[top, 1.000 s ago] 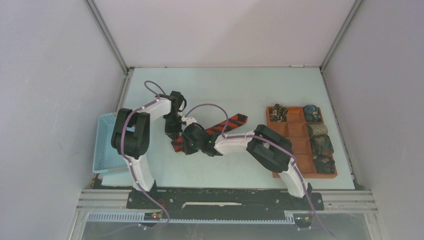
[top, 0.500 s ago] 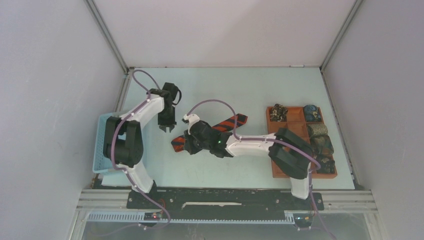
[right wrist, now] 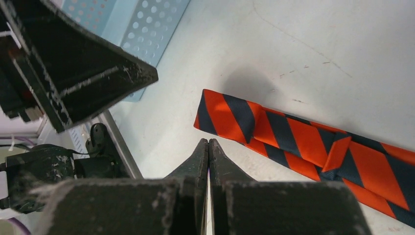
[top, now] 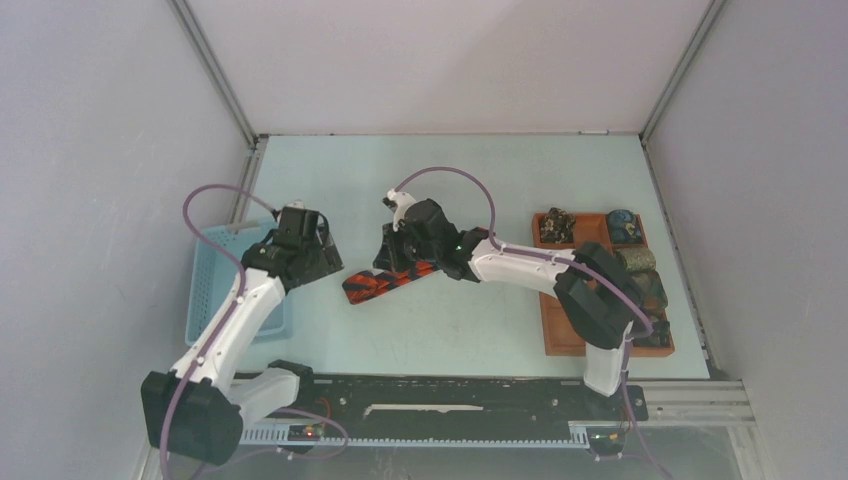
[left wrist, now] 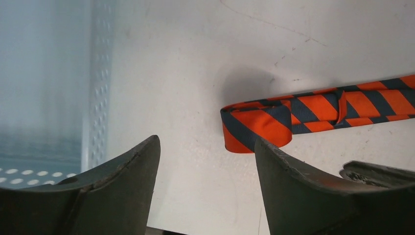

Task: Roll the ties
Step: Roll the tie at the center of the board.

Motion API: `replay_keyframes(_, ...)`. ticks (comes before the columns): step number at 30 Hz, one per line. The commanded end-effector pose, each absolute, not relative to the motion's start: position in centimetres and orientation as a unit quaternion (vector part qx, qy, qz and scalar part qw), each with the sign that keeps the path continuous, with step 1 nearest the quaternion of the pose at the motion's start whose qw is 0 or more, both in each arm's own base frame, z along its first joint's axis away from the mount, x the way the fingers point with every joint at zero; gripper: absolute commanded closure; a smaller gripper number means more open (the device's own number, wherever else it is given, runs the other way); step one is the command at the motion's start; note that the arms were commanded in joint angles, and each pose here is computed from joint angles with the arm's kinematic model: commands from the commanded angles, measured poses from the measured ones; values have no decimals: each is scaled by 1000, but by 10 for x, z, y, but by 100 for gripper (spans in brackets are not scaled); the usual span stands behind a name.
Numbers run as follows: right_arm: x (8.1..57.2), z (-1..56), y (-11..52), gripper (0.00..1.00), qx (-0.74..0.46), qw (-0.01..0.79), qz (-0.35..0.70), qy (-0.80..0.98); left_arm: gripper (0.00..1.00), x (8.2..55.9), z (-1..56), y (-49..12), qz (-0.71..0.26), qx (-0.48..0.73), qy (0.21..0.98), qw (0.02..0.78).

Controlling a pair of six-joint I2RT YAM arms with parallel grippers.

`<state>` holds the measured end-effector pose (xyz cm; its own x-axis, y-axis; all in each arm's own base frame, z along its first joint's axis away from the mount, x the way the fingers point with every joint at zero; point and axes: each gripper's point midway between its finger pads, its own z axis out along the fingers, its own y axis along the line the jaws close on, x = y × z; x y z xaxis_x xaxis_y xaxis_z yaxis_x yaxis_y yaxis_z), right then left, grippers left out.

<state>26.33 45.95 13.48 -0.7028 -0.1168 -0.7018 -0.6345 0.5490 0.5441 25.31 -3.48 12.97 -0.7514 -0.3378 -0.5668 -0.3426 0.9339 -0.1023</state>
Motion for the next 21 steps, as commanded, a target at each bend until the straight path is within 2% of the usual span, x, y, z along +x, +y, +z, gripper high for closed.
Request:
replay_keyframes(1, 255, 146, 483, 100, -249, 275, 461, 806, 22, 258, 132, -45, -58, -235, 904, 353)
replay_keyframes(12, 259, 120, 503, 100, -253, 220, 471, 816, 20, 246, 108, -54, -127, -272, 868, 395)
replay_keyframes(21, 269, 95, 501, 100, -243, 201, 457, 832, 23, 249, 94, -63, -147, -266, 869, 390)
